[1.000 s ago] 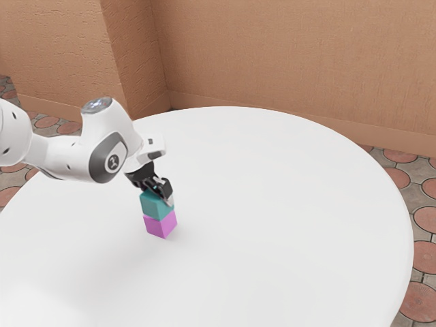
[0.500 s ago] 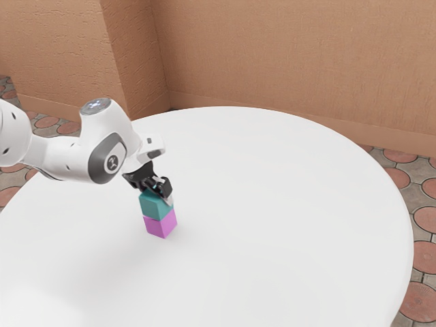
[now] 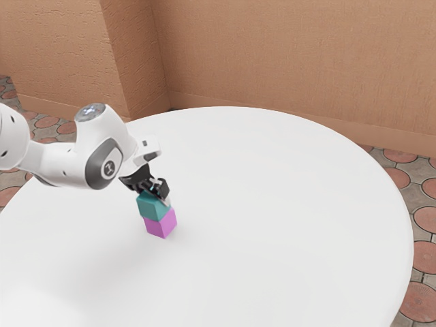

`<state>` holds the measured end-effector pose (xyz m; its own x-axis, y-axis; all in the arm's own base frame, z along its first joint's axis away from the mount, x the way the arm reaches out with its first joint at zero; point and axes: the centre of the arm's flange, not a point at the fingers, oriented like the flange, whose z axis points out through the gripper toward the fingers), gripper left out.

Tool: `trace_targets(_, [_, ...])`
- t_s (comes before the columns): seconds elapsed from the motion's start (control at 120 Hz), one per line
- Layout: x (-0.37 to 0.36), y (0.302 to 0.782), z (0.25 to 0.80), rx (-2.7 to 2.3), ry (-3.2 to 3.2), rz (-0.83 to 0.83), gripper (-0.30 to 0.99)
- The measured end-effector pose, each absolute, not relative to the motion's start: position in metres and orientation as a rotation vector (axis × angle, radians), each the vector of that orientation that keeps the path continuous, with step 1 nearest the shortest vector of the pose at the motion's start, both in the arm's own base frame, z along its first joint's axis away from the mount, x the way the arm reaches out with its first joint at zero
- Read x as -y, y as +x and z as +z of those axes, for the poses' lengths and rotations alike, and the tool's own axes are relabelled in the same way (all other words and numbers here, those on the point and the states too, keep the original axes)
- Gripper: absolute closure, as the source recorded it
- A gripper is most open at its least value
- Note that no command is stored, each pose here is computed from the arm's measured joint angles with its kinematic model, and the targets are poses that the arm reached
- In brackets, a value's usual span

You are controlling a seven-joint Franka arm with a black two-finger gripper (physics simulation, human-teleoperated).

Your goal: Pick up the blue block with one arm, and put the blue block on the pink block with one arm

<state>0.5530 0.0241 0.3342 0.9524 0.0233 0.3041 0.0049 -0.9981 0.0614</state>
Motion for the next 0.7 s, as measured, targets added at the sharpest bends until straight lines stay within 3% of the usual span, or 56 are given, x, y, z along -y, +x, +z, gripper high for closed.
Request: trace_targets(0.7, [-0.038, 0.565, 0.330, -0.028, 3.052, 0.495, 0.39])
